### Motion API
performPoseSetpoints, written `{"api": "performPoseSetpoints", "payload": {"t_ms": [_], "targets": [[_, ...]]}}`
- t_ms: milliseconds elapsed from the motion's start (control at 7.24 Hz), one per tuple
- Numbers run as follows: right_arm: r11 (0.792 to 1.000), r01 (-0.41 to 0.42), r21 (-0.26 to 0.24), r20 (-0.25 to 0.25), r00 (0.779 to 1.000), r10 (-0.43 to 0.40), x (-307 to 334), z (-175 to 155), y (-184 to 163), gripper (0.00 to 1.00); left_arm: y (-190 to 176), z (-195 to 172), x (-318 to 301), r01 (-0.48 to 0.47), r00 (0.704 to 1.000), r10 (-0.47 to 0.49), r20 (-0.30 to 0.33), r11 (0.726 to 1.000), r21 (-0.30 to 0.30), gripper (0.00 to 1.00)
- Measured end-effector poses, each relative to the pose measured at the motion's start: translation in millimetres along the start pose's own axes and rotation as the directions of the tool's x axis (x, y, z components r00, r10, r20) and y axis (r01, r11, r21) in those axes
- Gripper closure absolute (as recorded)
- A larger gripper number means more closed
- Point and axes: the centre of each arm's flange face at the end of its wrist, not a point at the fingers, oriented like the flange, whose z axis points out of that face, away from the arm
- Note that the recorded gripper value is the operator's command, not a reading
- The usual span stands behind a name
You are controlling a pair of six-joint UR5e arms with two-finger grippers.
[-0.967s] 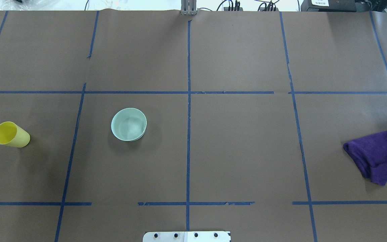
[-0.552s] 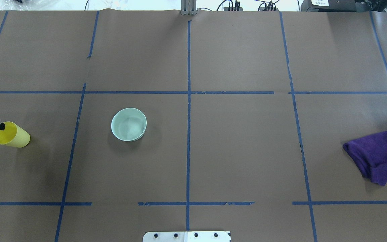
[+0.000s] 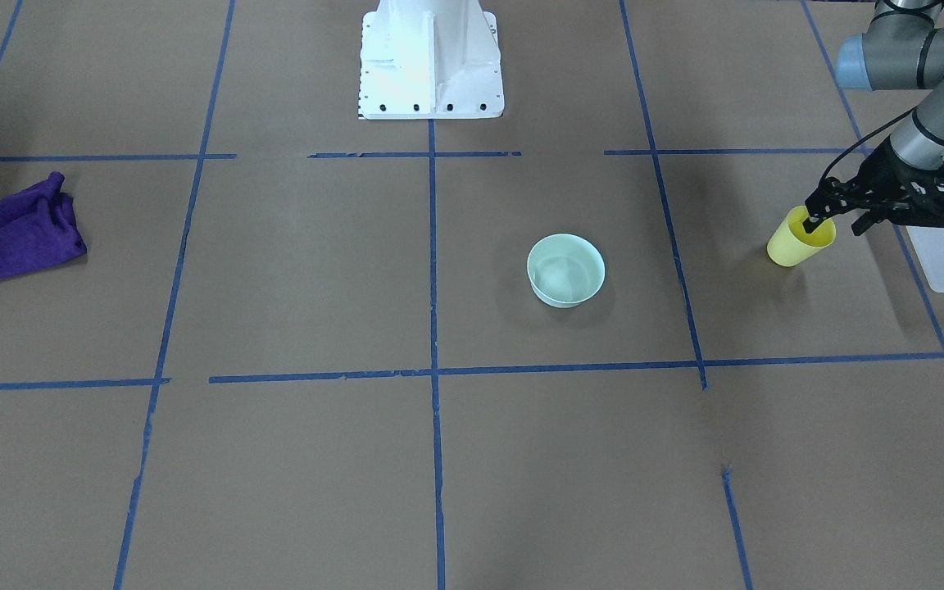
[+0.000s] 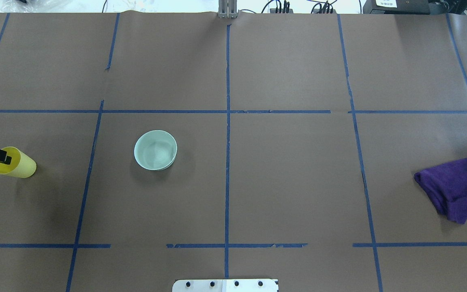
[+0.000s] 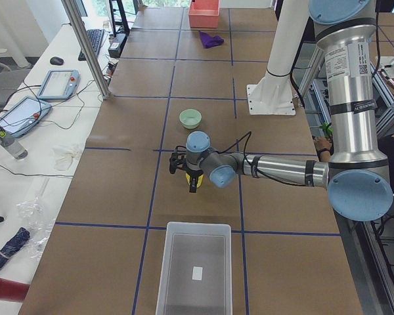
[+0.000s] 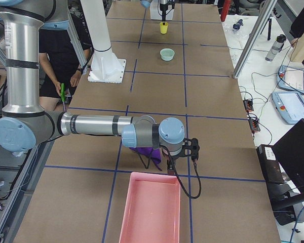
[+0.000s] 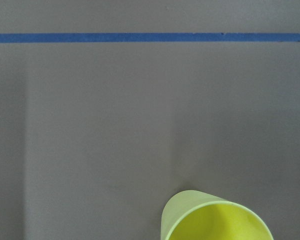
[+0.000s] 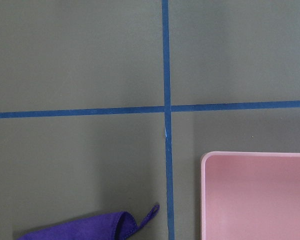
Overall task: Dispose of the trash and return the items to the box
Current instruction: 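Grasp the yellow cup with the left gripper and lift it, then carry the yellow cup to the clear bin while the right gripper reaches the purple cloth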
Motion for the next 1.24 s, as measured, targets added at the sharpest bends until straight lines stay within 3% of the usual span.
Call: {"api": "performPoseSetpoints", "payload": {"t_ms": [138,276,829,1243], "targets": [[1.0,0.0,0.0,0.0,1.0,0.0,0,0,0,0.0,1,1,0,-0.001,1.0,0.001,0.001,1.0,-0.002,0.96],[1.0,0.001,-0.001,0.001,1.0,-0.001,0,0,0,0.0,1,2,-1,0.0,1.0,0.0,0.001,1.0,-0.003,1.0],[1.0,0.03,-0.003,0.004,1.0,-0.03,-13,2,-2,0.0,-2,-2,7,-0.006,1.0,0.006,-0.012,1.0,0.002,1.0],[0.996,0.092,-0.004,0.005,0.996,-0.092,-44,3,-11,0.0,-7,-34,16,-0.048,0.997,0.048,-0.063,0.999,-0.002,1.0]]}}
